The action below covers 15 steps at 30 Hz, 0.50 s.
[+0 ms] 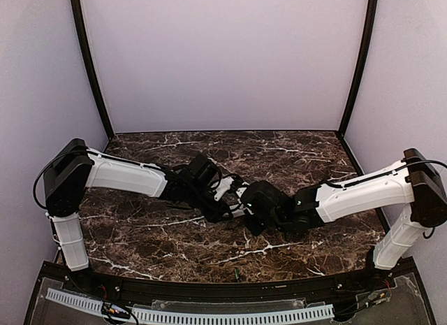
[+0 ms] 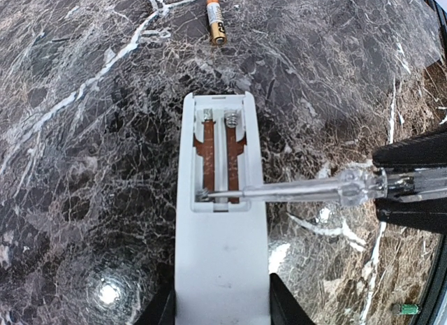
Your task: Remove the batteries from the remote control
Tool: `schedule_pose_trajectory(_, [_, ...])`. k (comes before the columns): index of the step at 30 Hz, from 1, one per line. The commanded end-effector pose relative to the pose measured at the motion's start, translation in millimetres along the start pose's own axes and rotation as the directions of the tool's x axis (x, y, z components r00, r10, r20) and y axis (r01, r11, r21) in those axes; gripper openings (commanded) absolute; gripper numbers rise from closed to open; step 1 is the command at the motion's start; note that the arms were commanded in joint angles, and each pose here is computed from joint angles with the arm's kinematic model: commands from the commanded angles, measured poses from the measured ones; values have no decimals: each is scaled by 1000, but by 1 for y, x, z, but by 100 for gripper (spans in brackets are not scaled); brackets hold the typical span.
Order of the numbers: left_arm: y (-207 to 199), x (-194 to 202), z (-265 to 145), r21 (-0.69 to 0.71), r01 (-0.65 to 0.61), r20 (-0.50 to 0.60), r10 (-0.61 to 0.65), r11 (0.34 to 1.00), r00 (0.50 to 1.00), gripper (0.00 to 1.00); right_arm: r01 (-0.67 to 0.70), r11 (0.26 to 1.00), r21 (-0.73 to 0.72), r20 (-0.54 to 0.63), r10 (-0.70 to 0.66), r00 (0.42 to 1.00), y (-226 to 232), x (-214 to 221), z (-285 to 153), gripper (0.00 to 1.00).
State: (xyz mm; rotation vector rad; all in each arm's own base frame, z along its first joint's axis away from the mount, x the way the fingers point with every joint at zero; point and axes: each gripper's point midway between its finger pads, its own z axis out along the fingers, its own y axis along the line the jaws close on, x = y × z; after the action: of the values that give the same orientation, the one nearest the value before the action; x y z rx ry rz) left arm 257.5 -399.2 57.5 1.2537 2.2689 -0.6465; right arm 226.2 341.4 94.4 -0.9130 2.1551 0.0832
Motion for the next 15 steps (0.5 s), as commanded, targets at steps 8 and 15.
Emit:
schedule_pose_trajectory(8, [-33, -39, -18, 112, -105, 111, 93, 988, 989, 0, 34, 998, 48, -17, -33, 999, -12, 8, 0, 0])
schedule_pose_trajectory(15, [-30, -37, -17, 89, -121, 100, 112, 989, 989, 0, 44, 996, 78, -23, -43, 999, -26, 13, -7, 0])
